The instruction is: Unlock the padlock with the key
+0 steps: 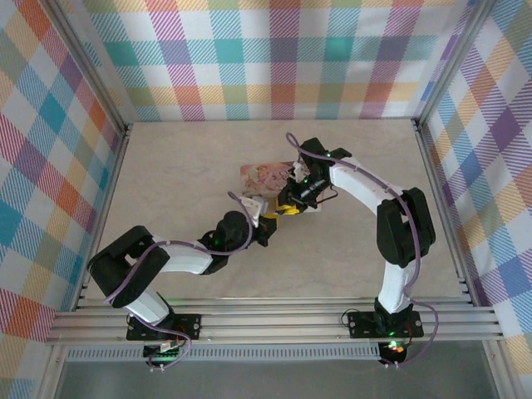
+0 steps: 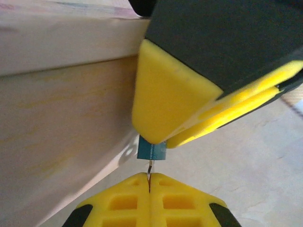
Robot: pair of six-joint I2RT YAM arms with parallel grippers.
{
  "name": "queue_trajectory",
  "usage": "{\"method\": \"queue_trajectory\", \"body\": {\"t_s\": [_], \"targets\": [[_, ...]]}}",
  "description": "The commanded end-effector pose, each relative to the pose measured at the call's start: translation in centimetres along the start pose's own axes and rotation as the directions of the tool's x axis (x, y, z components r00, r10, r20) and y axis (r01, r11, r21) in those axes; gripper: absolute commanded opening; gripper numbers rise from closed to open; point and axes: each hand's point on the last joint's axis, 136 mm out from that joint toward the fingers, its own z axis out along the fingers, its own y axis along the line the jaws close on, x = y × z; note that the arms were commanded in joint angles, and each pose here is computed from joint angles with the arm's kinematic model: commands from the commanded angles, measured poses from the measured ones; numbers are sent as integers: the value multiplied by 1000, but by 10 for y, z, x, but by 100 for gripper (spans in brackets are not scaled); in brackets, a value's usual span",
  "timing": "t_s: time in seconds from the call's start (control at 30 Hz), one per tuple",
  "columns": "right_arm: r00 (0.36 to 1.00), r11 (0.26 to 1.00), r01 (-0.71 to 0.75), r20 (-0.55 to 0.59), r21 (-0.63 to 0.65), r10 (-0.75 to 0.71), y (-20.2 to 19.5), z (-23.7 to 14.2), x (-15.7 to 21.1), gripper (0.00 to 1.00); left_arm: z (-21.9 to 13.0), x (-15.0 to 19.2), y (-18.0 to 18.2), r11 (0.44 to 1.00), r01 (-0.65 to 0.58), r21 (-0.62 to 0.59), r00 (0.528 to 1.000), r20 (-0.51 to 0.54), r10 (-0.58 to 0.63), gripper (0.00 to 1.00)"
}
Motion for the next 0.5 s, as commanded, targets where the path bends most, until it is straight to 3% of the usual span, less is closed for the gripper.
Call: {"method": "queue_trajectory", "body": {"t_s": [0.0, 0.1, 0.2, 0.33, 0.47], "targets": [[980, 990, -125, -164, -69, 113, -3, 28, 28, 0, 5, 30, -7, 984, -167, -62, 985, -62, 164, 0], [976, 989, -138, -178, -58, 126, -12, 35, 31, 0, 5, 44, -10, 965, -237, -111, 970, -86, 228, 0], [975, 989, -144, -177, -44, 134, -20, 41, 32, 8, 3, 56, -10, 957, -250, -148, 967, -94, 238, 0], [976, 987, -154, -164, -43, 145, -27, 46, 33, 18, 2, 69, -6, 974, -163, -154, 985, -78, 153, 0], [979, 988, -150, -147, -46, 141, -29, 47, 32, 19, 2, 78, -2, 983, -88, -160, 995, -67, 78, 0]]}}
